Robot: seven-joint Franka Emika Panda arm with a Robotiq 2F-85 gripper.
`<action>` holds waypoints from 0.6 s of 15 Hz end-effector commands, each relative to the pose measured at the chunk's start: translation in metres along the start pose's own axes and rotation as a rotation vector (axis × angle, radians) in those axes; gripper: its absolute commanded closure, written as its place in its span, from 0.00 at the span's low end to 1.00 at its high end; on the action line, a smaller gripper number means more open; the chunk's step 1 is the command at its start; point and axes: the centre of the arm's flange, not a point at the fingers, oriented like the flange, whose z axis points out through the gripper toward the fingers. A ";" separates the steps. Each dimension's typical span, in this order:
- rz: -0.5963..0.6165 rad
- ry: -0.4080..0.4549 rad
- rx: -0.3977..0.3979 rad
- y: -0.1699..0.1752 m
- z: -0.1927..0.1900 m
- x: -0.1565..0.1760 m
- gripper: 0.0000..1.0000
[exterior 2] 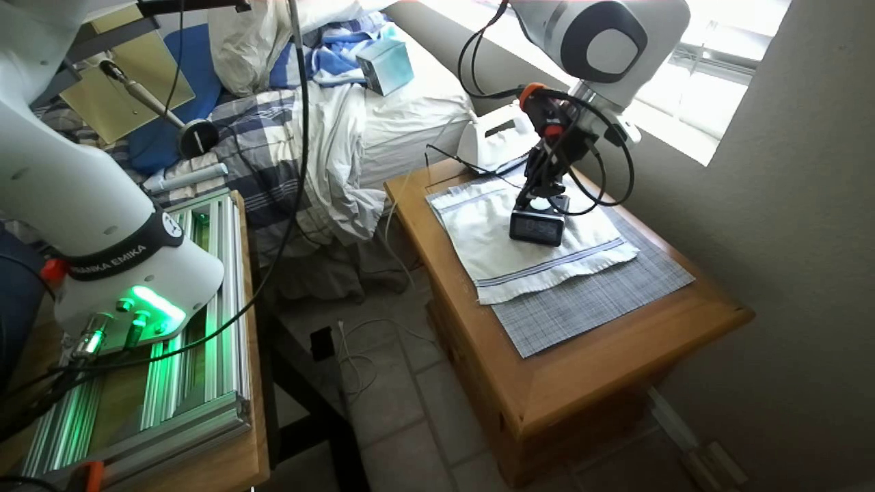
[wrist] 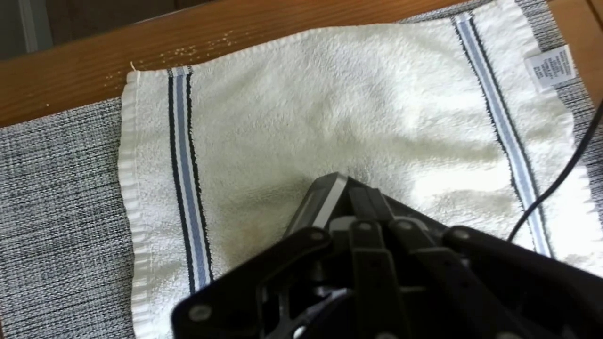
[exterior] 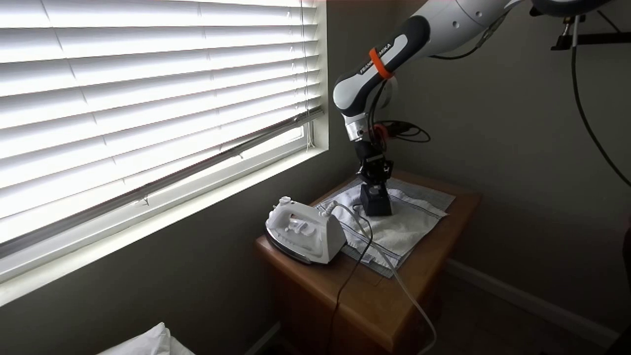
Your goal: Press the button on the left side of the alarm clock.
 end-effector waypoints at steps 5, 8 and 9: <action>0.039 -0.025 -0.046 -0.004 0.031 0.034 1.00; 0.095 0.009 -0.077 -0.006 0.034 0.035 1.00; 0.111 0.019 -0.084 -0.007 0.034 0.036 1.00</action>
